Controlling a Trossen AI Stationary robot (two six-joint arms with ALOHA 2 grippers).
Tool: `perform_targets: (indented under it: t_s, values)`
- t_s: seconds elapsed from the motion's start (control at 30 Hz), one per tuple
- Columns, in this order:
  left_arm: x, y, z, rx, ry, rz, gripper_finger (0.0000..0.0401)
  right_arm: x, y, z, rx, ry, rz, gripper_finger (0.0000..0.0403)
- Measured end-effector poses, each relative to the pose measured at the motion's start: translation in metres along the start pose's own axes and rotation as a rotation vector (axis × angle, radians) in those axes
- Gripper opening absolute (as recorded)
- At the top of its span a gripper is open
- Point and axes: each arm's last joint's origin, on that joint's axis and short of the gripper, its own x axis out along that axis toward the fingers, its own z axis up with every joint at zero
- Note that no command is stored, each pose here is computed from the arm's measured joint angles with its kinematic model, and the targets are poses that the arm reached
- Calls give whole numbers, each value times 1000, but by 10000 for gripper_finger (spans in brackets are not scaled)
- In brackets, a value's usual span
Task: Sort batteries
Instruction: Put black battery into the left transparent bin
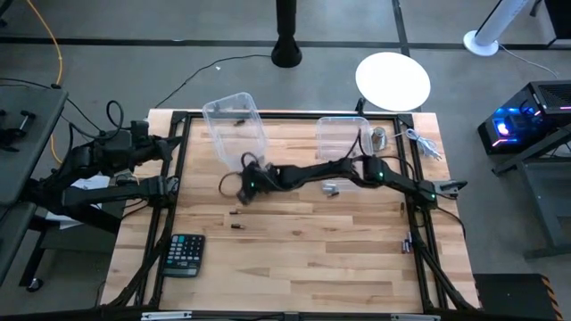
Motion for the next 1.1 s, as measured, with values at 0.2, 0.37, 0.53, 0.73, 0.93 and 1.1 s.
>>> perform_targets:
  t_s: [0.2,0.37,0.53,0.73,0.93,1.1]
  values:
    - [0,0,0,2,-1,1,0,-52,39,21,-225,-160,34,192]
    - [0,0,0,2,-3,3,0,-39,24,26,-251,-241,-85,192]
    - [0,0,0,2,-2,3,0,-22,19,29,-236,-290,-32,192]
    - [0,0,0,1,1,0,0,6,8,12,-255,-266,-64,192]
    - [0,0,0,1,1,-1,0,24,2,0,-252,-249,-69,192]
    - [0,0,0,1,2,-1,0,31,-1,-7,-272,-203,-52,188]
